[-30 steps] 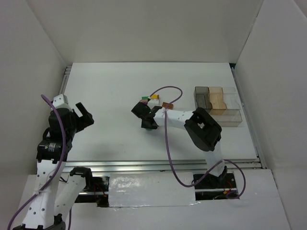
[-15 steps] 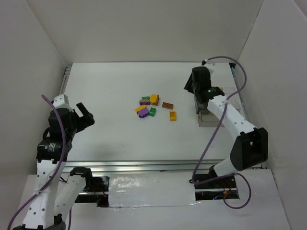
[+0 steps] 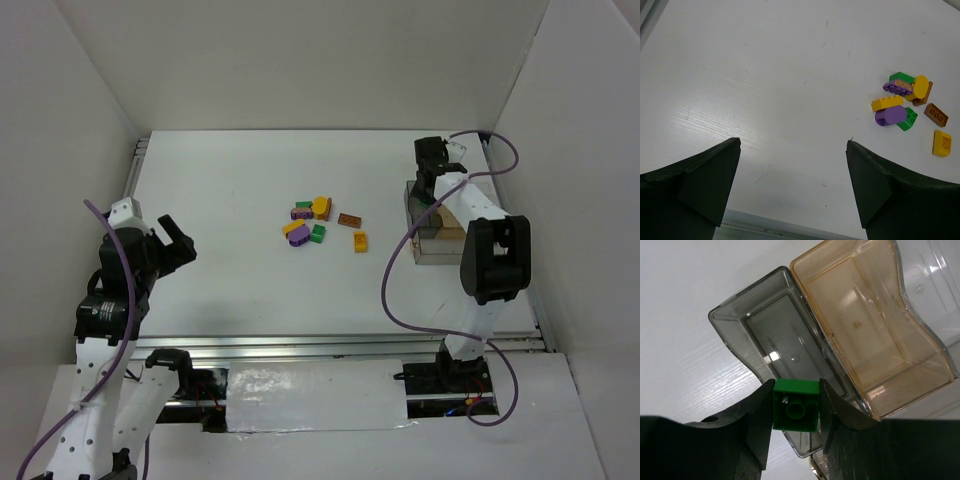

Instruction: Sort the legos into containers by color

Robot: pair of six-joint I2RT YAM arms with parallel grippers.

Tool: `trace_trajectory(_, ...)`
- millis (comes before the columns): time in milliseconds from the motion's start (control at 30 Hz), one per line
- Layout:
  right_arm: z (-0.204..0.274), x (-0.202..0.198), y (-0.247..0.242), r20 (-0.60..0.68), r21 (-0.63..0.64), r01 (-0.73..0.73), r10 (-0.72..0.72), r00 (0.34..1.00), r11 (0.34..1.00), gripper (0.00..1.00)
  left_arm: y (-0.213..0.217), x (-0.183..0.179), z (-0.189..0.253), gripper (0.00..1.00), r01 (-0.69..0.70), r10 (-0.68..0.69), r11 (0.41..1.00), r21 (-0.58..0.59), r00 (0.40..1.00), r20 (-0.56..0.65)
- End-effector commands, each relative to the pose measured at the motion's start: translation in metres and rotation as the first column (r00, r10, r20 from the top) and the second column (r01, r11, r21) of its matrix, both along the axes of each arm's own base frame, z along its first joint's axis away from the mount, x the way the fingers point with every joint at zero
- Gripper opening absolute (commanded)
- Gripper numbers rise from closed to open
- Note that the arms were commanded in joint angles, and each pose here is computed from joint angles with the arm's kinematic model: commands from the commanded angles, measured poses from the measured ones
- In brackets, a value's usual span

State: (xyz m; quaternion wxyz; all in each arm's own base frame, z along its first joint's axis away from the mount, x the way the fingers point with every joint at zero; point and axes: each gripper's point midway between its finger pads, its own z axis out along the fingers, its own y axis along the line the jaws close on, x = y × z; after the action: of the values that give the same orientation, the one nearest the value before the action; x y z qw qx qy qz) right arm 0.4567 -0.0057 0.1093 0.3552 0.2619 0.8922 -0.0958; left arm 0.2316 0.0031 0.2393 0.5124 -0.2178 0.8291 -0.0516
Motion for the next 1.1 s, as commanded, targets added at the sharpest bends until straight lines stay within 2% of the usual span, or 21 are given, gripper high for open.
trace_trajectory(0, 0.019, 0.006, 0.000, 0.039, -0.004, 0.002, -0.002, 0.999, 1.000, 0.12, -0.003, 0.006, 0.014, 1.00, 0.021, -0.022, 1.000, 0.004, 0.998, 0.055)
trace_trajectory(33, 0.019, 0.005, -0.002, 0.039, -0.007, 0.010, -0.009, 0.999, 1.000, 0.17, -0.004, 0.006, 0.014, 0.99, 0.024, -0.024, 1.000, 0.005, 0.998, 0.055)
trace_trajectory(67, 0.018, 0.005, -0.002, 0.038, -0.009, 0.011, -0.010, 0.999, 1.000, 0.42, -0.004, 0.006, 0.014, 0.99, 0.027, -0.027, 1.000, 0.004, 0.998, 0.055)
trace_trajectory(100, 0.017, 0.005, -0.002, 0.032, -0.010, 0.010, -0.009, 0.999, 1.000, 0.57, -0.005, 0.006, 0.014, 0.99, 0.028, -0.028, 1.000, 0.004, 0.998, 0.055)
trace_trajectory(167, 0.012, 0.003, -0.005, 0.011, -0.023, 0.019, -0.019, 1.000, 1.000, 0.67, -0.007, 0.006, 0.014, 1.00, 0.038, -0.038, 0.999, 0.005, 0.998, 0.056)
trace_trajectory(333, 0.018, 0.004, 0.001, 0.018, -0.003, 0.007, -0.007, 1.000, 1.000, 0.72, -0.009, 0.006, 0.014, 1.00, 0.050, -0.050, 0.999, 0.003, 0.997, 0.056)
trace_trajectory(367, 0.032, 0.005, 0.007, 0.058, 0.007, -0.010, 0.010, 0.998, 1.000, 0.72, -0.009, 0.006, 0.014, 1.00, 0.049, -0.049, 0.999, 0.005, 0.997, 0.053)
trace_trajectory(400, 0.035, 0.003, 0.018, 0.068, 0.005, -0.066, 0.066, 0.996, 0.998, 0.72, -0.009, 0.006, 0.014, 1.00, 0.047, -0.048, 0.999, 0.005, 0.997, 0.054)
trace_trajectory(467, 0.061, 0.002, 0.079, 0.156, 0.033, -0.251, 0.243, 0.957, 0.967, 0.72, -0.008, 0.006, 0.015, 1.00, 0.042, -0.042, 0.999, 0.004, 0.998, 0.056)
trace_trajectory(533, 0.069, -0.006, 0.134, 0.169, 0.014, -0.473, 0.464, 0.869, 0.881, 0.72, -0.007, 0.006, 0.016, 1.00, 0.039, -0.039, 0.999, 0.006, 0.997, 0.061)
trace_trajectory(567, 0.073, -0.020, 0.190, 0.194, 0.059, -0.637, 0.617, 0.763, 0.769, 0.73, -0.007, 0.006, 0.015, 1.00, 0.037, -0.037, 0.999, 0.005, 0.998, 0.058)
trace_trajectory(600, 0.071, -0.027, 0.211, 0.184, 0.043, -0.732, 0.715, 0.675, 0.680, 0.73, -0.007, 0.006, 0.015, 0.99, 0.038, -0.038, 0.999, 0.006, 0.998, 0.058)
trace_trajectory(667, 0.063, -0.040, 0.254, 0.184, 0.075, -0.838, 0.818, 0.545, 0.541, 0.74, -0.008, 0.006, 0.014, 1.00, 0.041, -0.041, 0.999, 0.005, 0.998, 0.053)
trace_trajectory(700, 0.057, -0.038, 0.257, 0.169, 0.071, -0.840, 0.823, 0.542, 0.538, 0.76, -0.008, 0.006, 0.014, 1.00, 0.041, -0.041, 0.999, 0.006, 0.998, 0.052)
trace_trajectory(733, 0.032, -0.035, 0.253, 0.097, 0.099, -0.806, 0.801, 0.591, 0.583, 0.77, -0.008, 0.006, 0.014, 1.00, 0.042, -0.042, 0.999, 0.005, 0.998, 0.052)
trace_trajectory(767, 0.042, -0.019, 0.248, 0.109, 0.100, -0.728, 0.720, 0.685, 0.678, 0.77, -0.009, 0.006, 0.014, 1.00, 0.045, -0.045, 0.999, 0.005, 0.998, 0.052)
trace_trajectory(867, 0.027, -0.015, 0.247, 0.090, 0.159, -0.579, 0.572, 0.815, 0.800, 0.77, -0.010, 0.006, 0.013, 1.00, 0.050, -0.050, 0.999, 0.005, 0.997, 0.051)
trace_trajectory(1067, 0.017, -0.027, 0.279, 0.105, 0.196, -0.529, 0.519, 0.848, 0.826, 0.76, -0.009, 0.007, 0.013, 1.00, 0.049, -0.049, 0.999, 0.006, 0.998, 0.048)
